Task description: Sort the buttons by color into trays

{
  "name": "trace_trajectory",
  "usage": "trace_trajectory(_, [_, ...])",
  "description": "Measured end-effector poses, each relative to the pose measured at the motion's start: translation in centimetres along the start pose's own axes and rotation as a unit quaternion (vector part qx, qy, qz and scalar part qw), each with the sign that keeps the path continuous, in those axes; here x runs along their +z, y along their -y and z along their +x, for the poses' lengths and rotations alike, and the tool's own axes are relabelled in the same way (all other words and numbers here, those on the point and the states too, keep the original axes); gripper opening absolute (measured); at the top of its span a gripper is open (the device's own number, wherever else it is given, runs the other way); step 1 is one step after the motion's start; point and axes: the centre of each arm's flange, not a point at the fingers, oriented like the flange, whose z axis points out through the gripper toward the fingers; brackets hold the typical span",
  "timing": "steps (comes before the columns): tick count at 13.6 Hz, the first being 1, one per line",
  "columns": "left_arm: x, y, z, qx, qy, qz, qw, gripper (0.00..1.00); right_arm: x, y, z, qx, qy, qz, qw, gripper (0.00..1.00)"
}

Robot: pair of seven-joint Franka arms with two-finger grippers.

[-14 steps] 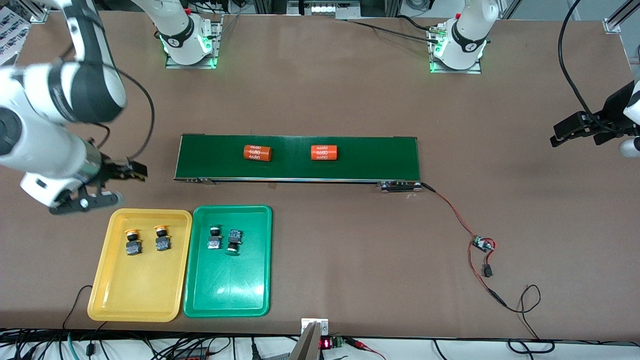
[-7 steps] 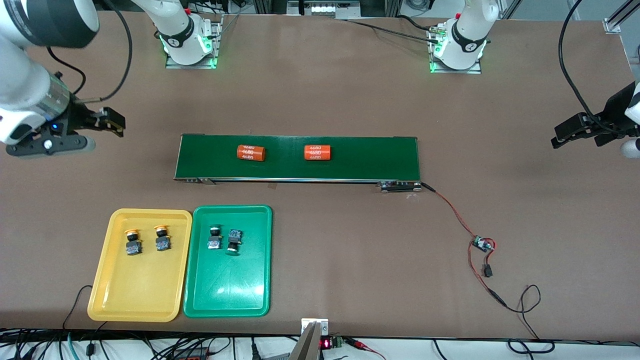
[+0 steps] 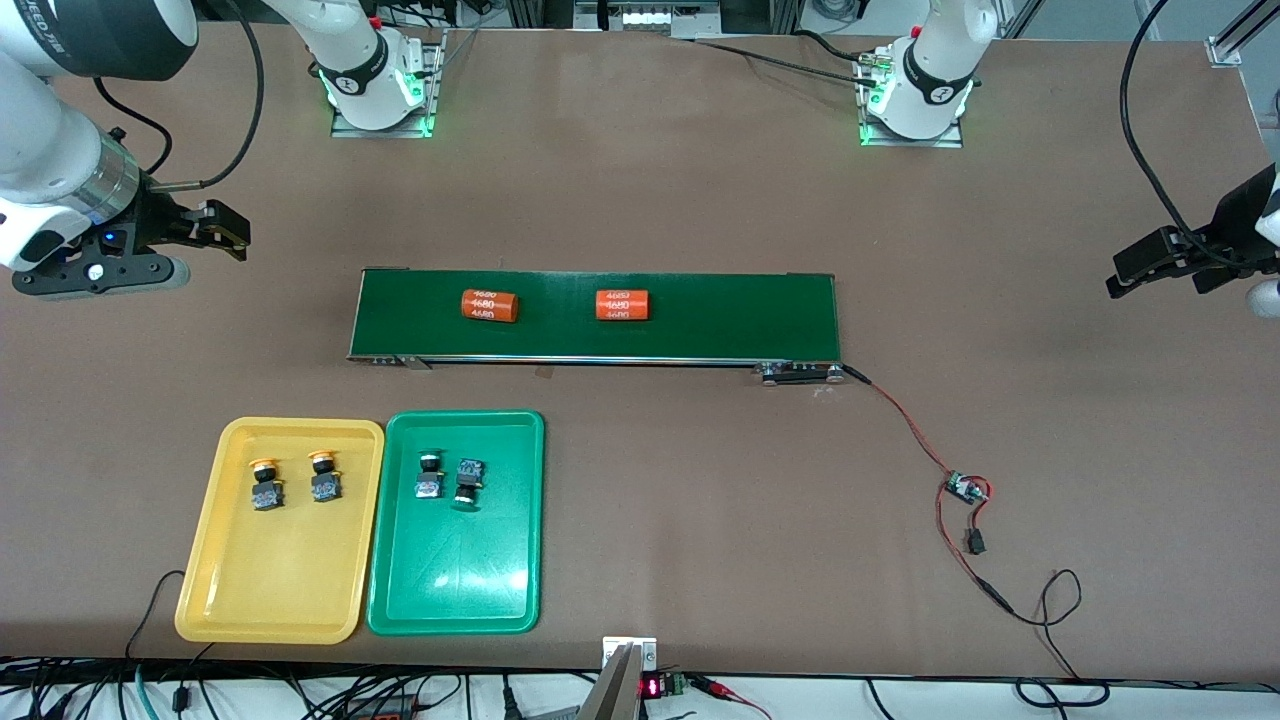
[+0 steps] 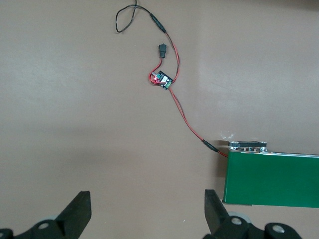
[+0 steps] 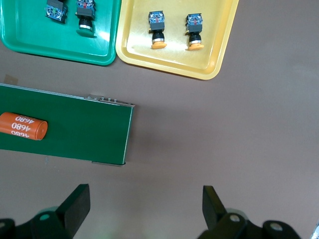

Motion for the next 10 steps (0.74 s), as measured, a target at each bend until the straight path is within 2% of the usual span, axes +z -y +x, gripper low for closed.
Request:
trace_trajectory(5, [0.0, 0.0, 0.0, 0.0, 0.0, 0.0, 1.0, 1.0, -0.4, -0.3, 0.0, 0.01, -0.008, 0.031, 0.999, 1.0])
trace_trajectory(10, [0.0, 0.0, 0.0, 0.0, 0.0, 0.0, 1.0, 1.0, -1.7, -0.5, 0.4, 0.012, -0.023, 0.036, 0.999, 1.0])
